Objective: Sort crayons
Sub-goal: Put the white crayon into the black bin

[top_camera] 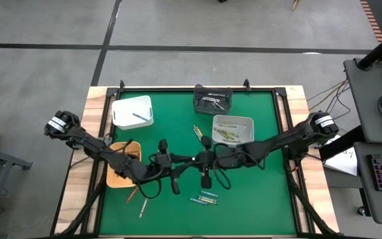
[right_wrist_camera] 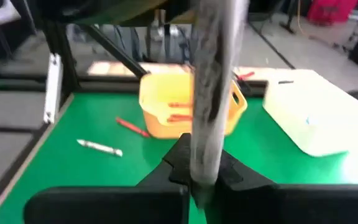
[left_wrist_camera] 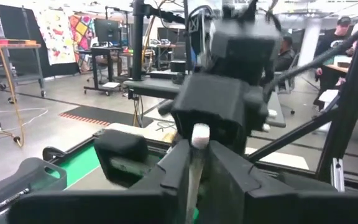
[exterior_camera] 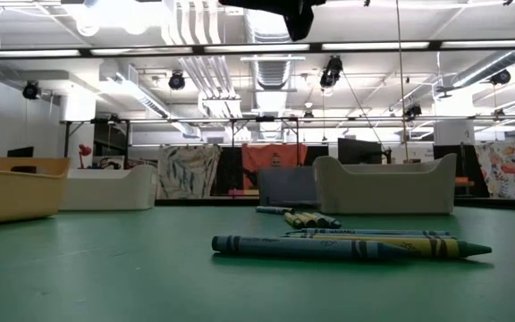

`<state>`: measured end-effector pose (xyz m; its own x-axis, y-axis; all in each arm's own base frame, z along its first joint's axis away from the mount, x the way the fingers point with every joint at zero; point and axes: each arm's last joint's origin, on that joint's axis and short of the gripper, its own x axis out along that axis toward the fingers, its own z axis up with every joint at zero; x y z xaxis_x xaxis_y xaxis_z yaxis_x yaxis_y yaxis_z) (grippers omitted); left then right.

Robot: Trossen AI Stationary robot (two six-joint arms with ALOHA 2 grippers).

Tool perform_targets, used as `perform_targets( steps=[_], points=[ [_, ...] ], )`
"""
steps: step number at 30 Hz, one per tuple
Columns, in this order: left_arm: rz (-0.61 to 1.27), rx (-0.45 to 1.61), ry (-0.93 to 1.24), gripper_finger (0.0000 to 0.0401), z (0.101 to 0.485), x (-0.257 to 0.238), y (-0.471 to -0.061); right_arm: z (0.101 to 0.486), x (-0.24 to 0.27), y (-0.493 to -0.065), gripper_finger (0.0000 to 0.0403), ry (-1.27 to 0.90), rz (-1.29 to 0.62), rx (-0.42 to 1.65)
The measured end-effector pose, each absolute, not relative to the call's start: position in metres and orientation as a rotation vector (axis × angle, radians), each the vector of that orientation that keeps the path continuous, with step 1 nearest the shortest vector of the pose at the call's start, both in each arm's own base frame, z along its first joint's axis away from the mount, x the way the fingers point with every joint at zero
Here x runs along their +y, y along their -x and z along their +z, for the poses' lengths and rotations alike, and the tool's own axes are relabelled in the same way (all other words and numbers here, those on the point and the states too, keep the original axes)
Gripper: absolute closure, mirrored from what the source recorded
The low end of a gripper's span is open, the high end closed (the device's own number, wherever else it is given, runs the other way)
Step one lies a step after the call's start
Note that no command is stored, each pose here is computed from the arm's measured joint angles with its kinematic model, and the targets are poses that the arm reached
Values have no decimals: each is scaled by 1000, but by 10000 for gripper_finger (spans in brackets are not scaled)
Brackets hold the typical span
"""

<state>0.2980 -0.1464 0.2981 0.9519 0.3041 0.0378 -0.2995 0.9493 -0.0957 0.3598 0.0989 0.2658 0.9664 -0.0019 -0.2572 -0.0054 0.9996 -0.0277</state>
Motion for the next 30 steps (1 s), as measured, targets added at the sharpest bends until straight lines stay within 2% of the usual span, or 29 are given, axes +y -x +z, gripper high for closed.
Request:
perform_targets(
  steps=[9, 17, 24, 30],
  points=[
    [308, -45, 61, 286, 299, -146, -297, 292, 96, -362, 394, 112, -107, 441],
    [300, 28, 12, 248, 309, -140, -281, 288, 86, -354, 394, 156, -189, 590],
    [337, 94, -83, 241, 329, -121, -255, 281, 42, -347, 394, 206, -323, 783],
    [482, 114, -182, 241, 351, -94, -228, 276, -36, -345, 394, 204, -490, 882]
  ],
)
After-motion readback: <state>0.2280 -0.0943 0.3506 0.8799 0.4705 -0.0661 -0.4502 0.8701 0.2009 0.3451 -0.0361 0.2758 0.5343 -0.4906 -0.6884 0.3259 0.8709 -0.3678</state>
